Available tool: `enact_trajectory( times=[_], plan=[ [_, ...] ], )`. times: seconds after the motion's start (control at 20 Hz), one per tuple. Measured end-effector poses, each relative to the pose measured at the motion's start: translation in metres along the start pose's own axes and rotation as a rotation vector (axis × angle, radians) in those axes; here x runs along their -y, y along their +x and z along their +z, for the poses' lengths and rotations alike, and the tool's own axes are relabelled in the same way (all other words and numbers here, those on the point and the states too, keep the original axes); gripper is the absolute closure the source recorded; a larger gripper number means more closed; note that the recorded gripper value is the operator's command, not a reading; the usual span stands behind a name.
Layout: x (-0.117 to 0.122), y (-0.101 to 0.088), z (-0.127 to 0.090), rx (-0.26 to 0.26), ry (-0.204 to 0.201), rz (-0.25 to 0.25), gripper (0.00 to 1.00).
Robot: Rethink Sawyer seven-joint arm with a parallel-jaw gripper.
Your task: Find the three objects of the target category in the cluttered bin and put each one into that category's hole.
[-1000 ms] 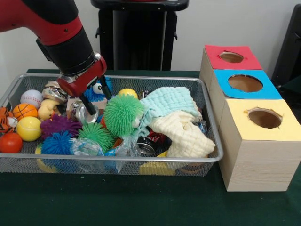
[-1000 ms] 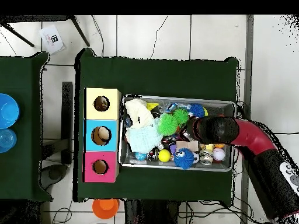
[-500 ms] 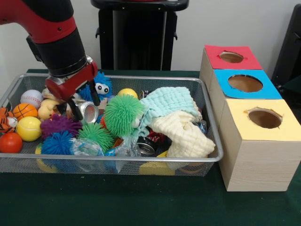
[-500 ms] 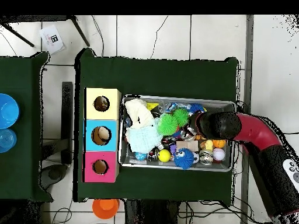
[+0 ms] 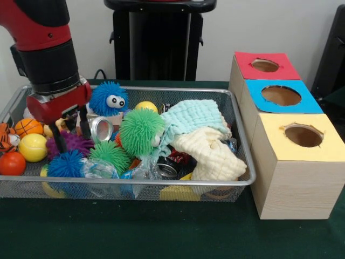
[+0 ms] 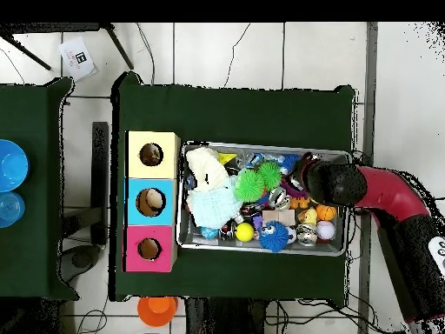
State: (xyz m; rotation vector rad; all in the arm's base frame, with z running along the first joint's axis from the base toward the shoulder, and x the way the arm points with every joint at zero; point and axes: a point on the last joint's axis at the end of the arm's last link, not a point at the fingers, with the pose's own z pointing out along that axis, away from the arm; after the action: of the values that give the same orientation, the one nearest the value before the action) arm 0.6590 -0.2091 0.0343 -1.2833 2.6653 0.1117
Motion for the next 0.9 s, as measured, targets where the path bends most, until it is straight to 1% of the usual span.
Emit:
enact_trajectory(
  times=[0.1,0.2,0.25,0.55,0.6,0.75,0.9],
  plan=[
    [0.006,0.004,0.001,-0.006,0.027,-0.005,0.00],
    [0.009,0.008,0.001,-0.012,0.043,-0.006,0.00],
    [0.013,0.013,0.002,-0.025,0.057,-0.012,0.00],
    [0.018,0.024,0.006,-0.068,0.081,-0.029,0.00],
    [0.019,0.028,0.007,-0.081,0.085,-0.033,0.00],
    [0.018,0.037,0.011,-0.099,0.084,-0.031,0.00],
    [0.016,0.040,0.014,-0.102,0.078,-0.028,0.00]
  ],
)
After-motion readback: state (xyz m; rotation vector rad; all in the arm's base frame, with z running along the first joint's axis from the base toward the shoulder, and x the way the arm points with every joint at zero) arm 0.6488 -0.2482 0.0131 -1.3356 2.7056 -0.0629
